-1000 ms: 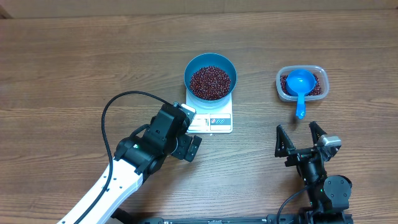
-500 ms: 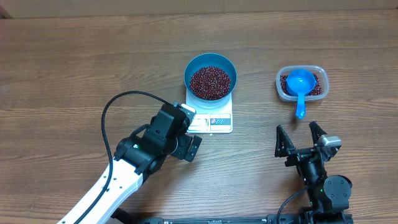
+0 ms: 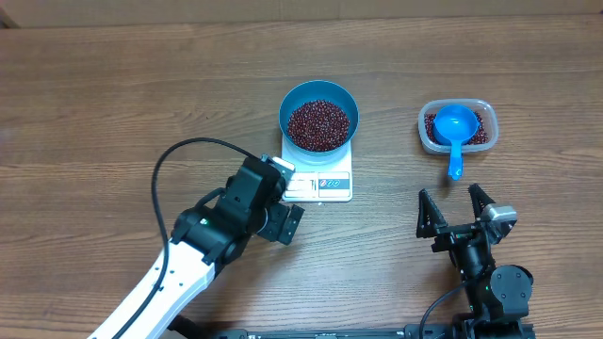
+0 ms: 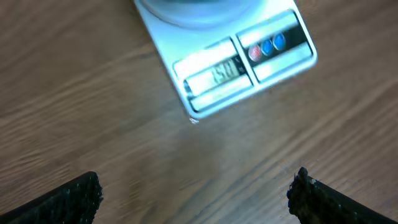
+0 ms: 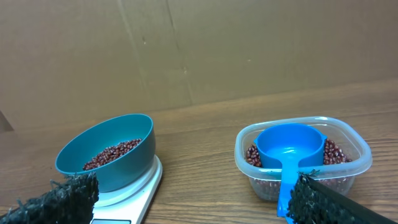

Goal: Scoop item into bowl and weigh 150g on scale

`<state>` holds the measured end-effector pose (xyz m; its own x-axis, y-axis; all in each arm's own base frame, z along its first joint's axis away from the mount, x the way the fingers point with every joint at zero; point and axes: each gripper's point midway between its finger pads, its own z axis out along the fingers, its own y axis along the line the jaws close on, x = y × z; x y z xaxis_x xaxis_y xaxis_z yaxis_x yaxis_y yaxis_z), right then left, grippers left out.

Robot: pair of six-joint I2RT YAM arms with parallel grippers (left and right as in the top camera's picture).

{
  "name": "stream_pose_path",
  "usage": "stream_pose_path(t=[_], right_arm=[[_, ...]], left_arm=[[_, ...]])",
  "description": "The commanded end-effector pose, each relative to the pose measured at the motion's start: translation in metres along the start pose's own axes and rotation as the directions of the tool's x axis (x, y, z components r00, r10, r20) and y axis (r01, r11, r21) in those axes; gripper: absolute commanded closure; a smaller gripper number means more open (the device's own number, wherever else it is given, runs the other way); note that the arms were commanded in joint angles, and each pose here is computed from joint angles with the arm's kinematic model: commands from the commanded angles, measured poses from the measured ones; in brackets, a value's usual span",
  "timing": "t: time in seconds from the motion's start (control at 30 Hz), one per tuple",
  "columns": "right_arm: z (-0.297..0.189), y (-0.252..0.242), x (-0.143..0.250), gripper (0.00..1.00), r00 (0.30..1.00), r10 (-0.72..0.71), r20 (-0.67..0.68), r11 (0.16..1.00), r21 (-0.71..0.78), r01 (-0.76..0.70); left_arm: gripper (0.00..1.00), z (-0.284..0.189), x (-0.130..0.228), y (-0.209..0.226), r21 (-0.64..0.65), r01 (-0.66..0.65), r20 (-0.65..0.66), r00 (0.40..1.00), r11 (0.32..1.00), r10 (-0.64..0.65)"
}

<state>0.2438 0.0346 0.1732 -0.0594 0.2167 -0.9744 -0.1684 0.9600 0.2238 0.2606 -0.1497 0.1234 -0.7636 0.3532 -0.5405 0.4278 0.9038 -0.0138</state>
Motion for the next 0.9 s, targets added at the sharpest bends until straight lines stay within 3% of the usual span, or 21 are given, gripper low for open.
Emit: stream_pose_path(t=[0.0, 0.13, 0.17, 0.43, 0.87], right_arm=[[0.0, 0.0, 0.002, 0.0, 1.0, -0.006, 0.004, 1.0, 0.001, 0.006], [0.0, 0.0, 0.002, 0.0, 1.0, -0.006, 0.004, 1.0, 0.001, 0.006], [0.0, 0.0, 0.002, 0.0, 1.0, -0.006, 0.004, 1.0, 0.001, 0.006], [0.0, 0.0, 0.002, 0.0, 1.0, -0.006, 0.004, 1.0, 0.001, 0.006], [0.0, 0.0, 0.002, 0.0, 1.0, -0.006, 0.004, 1.0, 0.001, 0.006]], left_arm=[[0.01, -0.029, -0.031, 0.032, -0.013, 0.086, 0.167, 0.983, 0.996, -0.083], [0.0, -0.055, -0.049, 0.073, 0.032, 0.208, 0.358, 0.911, 0.977, -0.206], [0.0, -0.064, -0.05, 0.088, 0.038, 0.246, 0.432, 0.87, 0.968, -0.238], [0.01, -0.082, -0.022, 0.111, -0.027, 0.278, 0.686, 0.704, 0.96, -0.184], [0.0, -0.074, 0.029, 0.126, -0.16, 0.36, 0.764, 0.635, 0.919, -0.116]])
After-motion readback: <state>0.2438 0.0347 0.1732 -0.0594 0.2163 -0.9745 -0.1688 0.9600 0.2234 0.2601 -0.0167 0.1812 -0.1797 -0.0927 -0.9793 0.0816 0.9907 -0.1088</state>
